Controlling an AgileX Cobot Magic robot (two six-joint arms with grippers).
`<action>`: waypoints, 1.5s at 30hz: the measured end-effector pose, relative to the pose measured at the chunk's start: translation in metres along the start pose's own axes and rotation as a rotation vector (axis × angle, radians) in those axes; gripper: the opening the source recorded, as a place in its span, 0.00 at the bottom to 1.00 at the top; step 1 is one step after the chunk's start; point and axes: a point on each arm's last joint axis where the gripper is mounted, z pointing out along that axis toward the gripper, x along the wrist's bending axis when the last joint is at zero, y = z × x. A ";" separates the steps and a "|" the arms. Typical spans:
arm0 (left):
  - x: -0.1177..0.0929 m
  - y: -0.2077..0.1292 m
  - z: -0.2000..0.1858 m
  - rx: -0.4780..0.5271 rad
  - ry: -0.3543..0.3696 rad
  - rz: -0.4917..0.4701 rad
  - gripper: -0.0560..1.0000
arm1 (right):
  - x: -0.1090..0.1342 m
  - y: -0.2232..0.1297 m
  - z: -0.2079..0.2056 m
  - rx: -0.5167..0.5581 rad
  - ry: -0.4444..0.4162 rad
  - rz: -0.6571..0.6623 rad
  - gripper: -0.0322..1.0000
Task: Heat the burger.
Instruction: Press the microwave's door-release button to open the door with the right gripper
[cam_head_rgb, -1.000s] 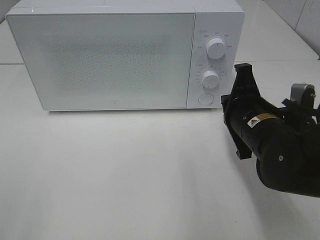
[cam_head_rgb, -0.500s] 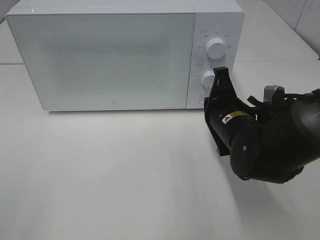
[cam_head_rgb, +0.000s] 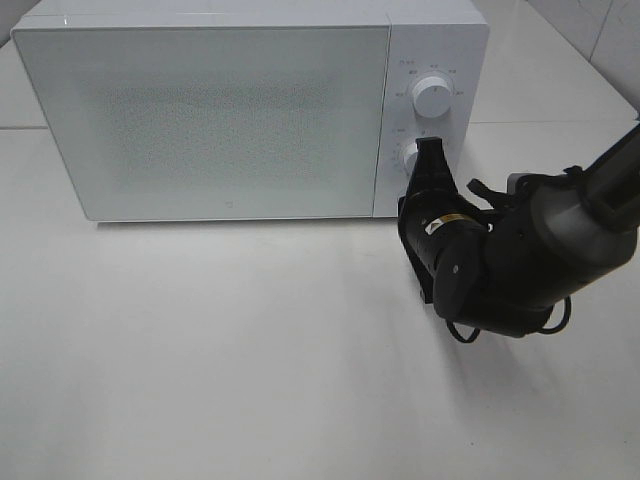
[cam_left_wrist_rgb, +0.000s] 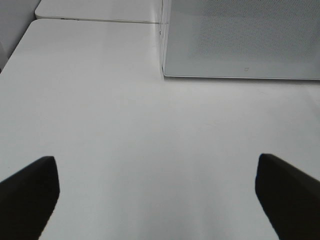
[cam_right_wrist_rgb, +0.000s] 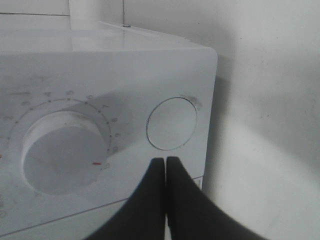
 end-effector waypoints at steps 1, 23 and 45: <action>0.000 0.000 0.000 0.000 0.000 0.000 0.99 | 0.001 -0.001 0.005 0.002 -0.012 0.009 0.04; 0.000 0.000 0.000 0.000 0.000 0.000 0.99 | -0.001 0.009 0.031 -0.061 -0.035 0.049 0.04; 0.000 0.000 0.000 0.000 0.000 0.000 0.99 | -0.004 0.005 0.041 -0.048 -0.047 0.047 0.04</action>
